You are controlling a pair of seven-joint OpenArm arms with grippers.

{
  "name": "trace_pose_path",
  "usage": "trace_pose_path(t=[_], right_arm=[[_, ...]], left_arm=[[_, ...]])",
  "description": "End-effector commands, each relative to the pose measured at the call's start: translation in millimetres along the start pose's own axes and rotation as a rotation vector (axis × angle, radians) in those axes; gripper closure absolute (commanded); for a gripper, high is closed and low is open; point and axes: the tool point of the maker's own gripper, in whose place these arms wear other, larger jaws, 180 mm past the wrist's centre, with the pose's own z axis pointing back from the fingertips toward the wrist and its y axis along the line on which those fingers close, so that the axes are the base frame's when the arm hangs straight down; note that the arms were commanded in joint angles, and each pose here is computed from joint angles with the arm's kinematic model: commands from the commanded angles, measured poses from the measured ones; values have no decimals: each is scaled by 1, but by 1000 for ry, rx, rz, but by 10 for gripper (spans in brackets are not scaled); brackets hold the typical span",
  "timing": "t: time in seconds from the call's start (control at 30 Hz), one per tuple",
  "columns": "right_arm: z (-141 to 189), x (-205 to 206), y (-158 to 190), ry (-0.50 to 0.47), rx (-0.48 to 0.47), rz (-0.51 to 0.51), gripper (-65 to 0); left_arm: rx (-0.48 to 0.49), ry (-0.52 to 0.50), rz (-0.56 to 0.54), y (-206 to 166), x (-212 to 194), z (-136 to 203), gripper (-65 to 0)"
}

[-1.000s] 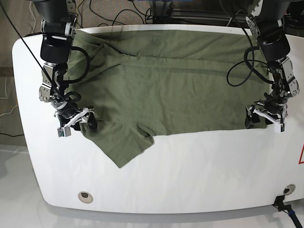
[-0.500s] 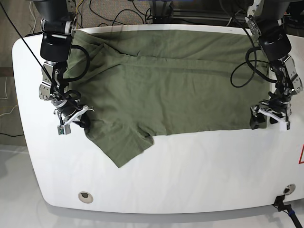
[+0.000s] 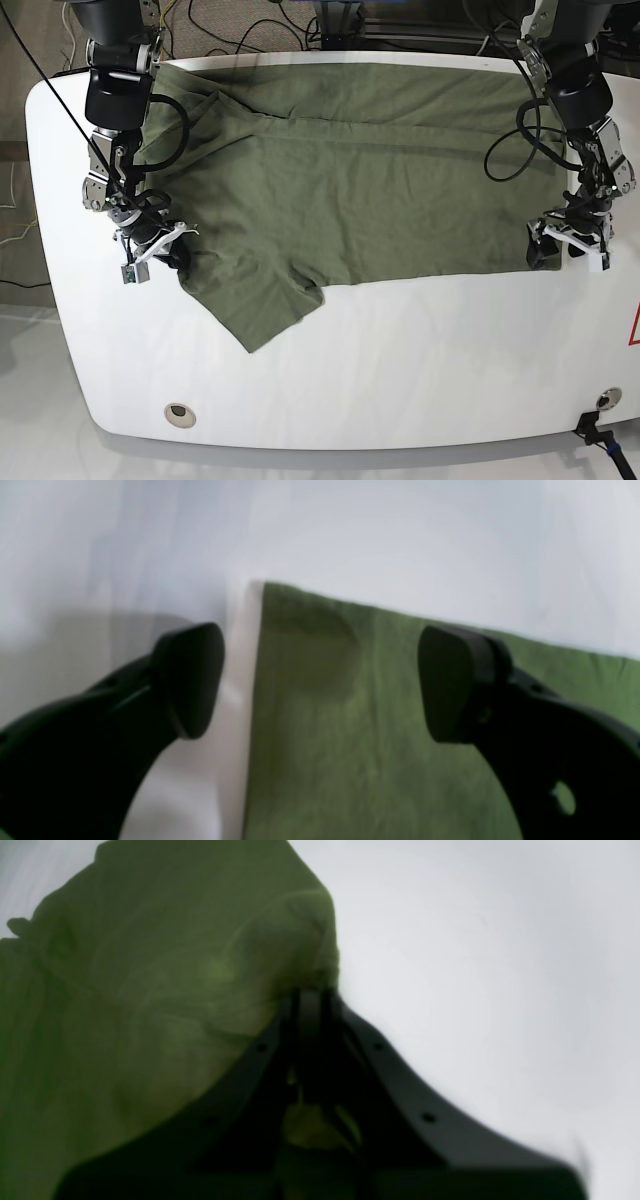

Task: Fold the T-shirt properly
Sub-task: 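Close both grippers on the hem corners of the shirt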

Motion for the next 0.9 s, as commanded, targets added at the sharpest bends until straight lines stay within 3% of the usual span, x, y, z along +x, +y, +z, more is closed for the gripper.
trace_pose_path(t=[0.0,0.37,0.67,0.73,0.87], right_arm=[[1,7,-3,7,-2,21,0],[1,6,-2,7,0,19,0],[1,6,-2,8,0,21,0],[1,6,-2,7,0,19,0],[1,6,-2,7,0,19,0]], left_arm=[[1,-33,12,4,14,-3,-579],[-78,23,31,-34,-17,-19,-578],[-84,30,31,-38,-20,-20,-566],[-84,30,31,-38,-20,-20,-471],[-81,29,29,-36,-19,-20,-128]])
